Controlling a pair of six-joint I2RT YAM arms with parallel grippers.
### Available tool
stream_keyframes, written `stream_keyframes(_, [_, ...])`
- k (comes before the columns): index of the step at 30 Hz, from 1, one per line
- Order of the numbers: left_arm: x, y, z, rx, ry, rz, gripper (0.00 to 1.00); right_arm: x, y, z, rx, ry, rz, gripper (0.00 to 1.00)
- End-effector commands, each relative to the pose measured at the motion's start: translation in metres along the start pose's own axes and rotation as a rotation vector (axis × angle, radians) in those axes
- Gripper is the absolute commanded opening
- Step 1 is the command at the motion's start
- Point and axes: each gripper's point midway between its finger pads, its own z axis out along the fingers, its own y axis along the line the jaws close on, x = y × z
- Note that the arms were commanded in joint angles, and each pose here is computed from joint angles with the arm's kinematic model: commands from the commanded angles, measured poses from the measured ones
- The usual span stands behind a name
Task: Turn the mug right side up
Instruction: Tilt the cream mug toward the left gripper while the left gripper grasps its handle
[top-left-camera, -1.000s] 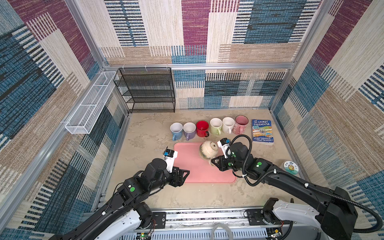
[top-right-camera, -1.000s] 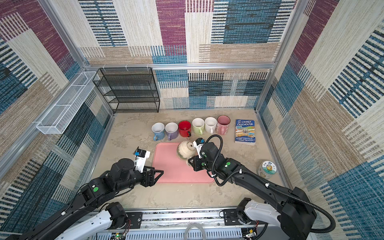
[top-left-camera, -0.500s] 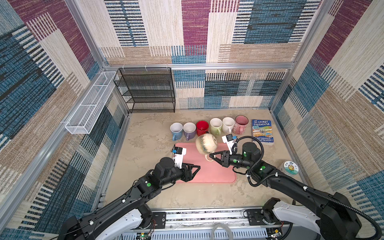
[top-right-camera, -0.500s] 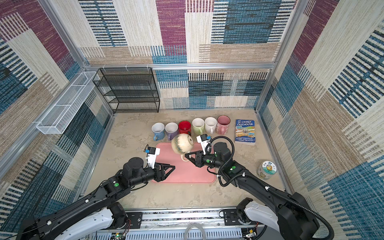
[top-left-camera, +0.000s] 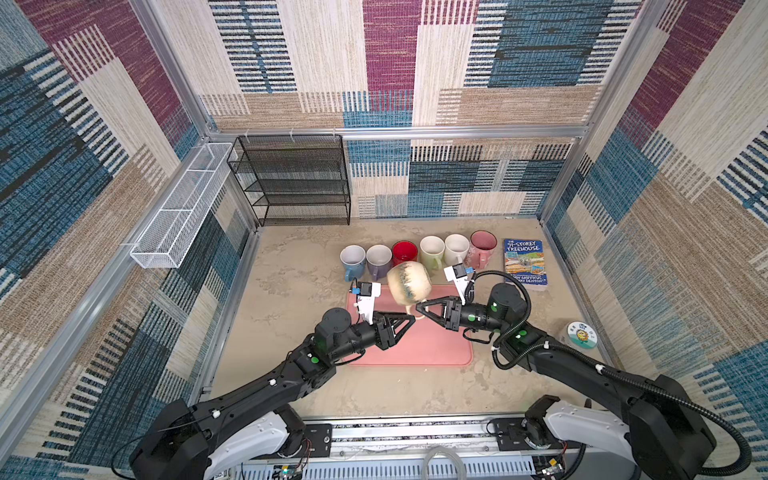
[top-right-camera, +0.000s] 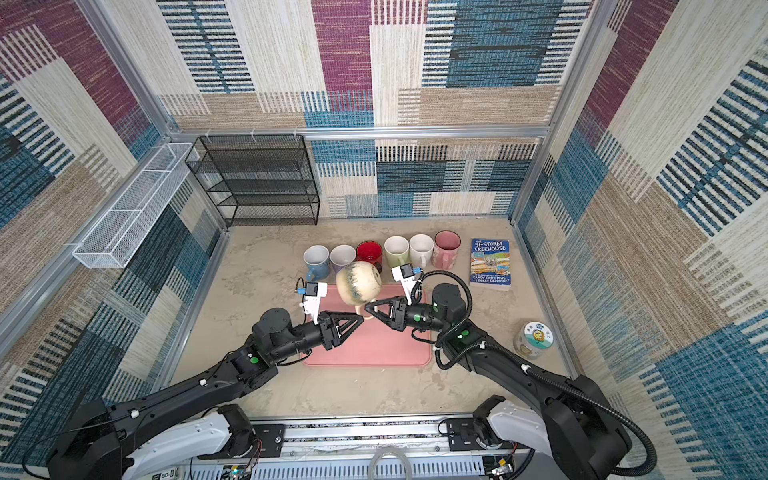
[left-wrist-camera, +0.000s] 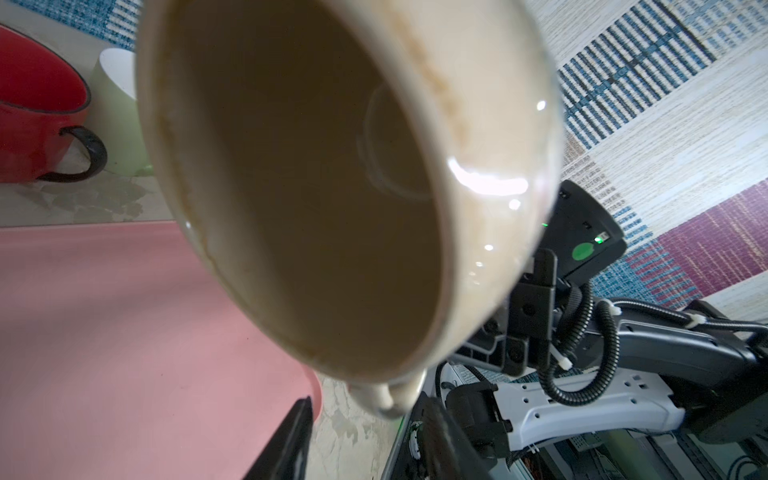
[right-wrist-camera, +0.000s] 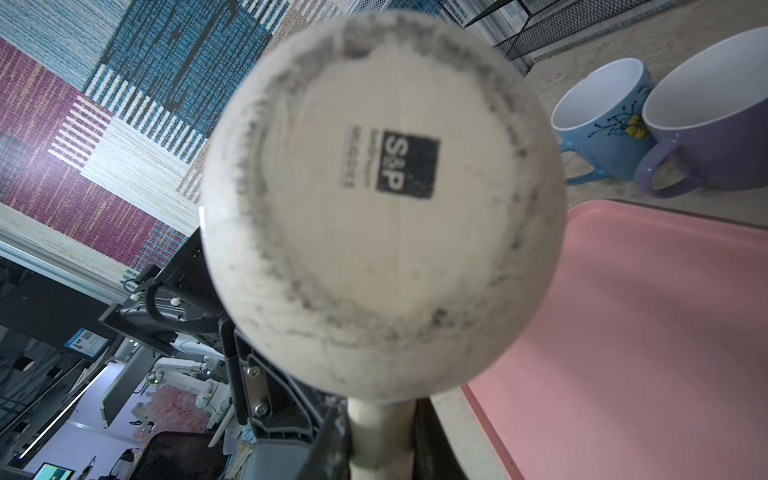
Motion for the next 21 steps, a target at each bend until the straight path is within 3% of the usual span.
stream_keyframes(1, [-0.018, -0.017, -0.002, 0.072, -0.078, 0.021, 0.48, -0.015, 0.032, -0.003, -0.132, -0.047, -0.08, 0.0])
stream_keyframes(6, [-0.021, -0.018, -0.001, 0.082, -0.095, 0.023, 0.39, -0.015, 0.04, -0.004, -0.173, -0.048, -0.066, 0.0])
stream_keyframes(10, [-0.024, -0.019, -0.001, 0.088, -0.11, 0.023, 0.24, -0.013, 0.042, -0.005, -0.197, -0.048, -0.05, 0.0])
stream_keyframes(17, [-0.026, -0.02, 0.0, 0.101, -0.122, 0.022, 0.24, -0.008, 0.038, -0.004, -0.208, -0.037, -0.025, 0.0])
stream_keyframes(21, [-0.026, -0.024, 0.003, 0.136, -0.117, 0.017, 0.31, -0.007, 0.035, -0.003, -0.203, -0.033, -0.018, 0.0])
